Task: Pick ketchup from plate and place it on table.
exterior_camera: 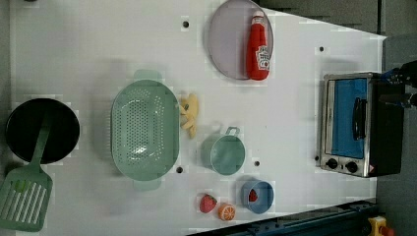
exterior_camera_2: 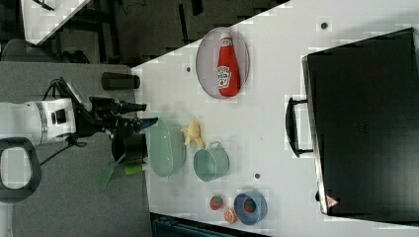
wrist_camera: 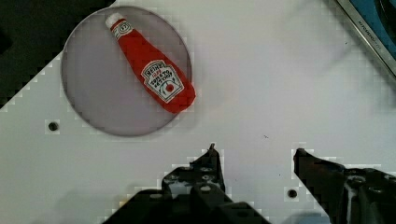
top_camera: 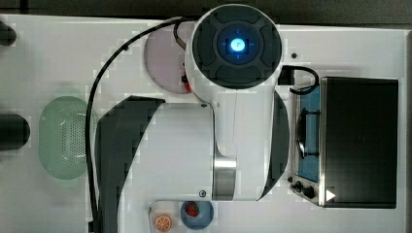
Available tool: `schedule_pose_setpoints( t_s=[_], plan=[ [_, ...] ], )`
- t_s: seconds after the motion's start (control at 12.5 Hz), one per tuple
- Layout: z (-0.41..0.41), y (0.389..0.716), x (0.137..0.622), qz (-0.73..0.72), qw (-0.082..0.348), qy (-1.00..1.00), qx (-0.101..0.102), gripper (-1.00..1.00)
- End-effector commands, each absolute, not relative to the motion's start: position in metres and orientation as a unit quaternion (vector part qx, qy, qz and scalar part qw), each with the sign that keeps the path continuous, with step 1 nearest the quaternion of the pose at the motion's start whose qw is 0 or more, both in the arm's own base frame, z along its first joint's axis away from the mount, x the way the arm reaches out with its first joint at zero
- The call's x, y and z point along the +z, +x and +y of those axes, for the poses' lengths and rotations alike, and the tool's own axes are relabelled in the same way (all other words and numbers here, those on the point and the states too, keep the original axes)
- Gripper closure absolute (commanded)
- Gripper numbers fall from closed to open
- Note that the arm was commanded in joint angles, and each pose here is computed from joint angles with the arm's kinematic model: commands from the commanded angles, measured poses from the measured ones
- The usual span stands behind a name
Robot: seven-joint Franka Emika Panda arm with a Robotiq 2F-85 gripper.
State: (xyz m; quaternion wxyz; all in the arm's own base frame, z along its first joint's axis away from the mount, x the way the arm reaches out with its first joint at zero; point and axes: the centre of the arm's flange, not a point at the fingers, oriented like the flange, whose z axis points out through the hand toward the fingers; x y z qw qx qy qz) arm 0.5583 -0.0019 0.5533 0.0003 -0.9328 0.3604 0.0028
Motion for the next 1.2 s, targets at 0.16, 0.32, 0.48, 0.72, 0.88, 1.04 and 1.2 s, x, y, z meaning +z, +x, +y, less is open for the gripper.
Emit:
schedule_pose_setpoints(
  t_s=[0.16,0.32,0.48,0.72,0.88,1.04,1.2],
  plan=[
    [-0.021,0.497,0.624,0.396,-0.007,-0.918,0.024,-0.76],
    [-0.018,0.502,0.616,0.390,-0.009,-0.920,0.030,-1.00],
    [-0.011,0.512,0.600,0.377,-0.013,-0.925,0.042,-1.00],
    [0.003,0.536,0.566,0.343,-0.014,-0.938,0.053,-1.00],
    [0.011,0.555,0.540,0.318,-0.010,-0.947,0.052,-1.00],
    [0.017,0.573,0.510,0.287,-0.006,-0.956,0.056,-1.00],
    [0.019,0.591,0.477,0.253,-0.001,-0.966,0.060,-1.00]
  ],
)
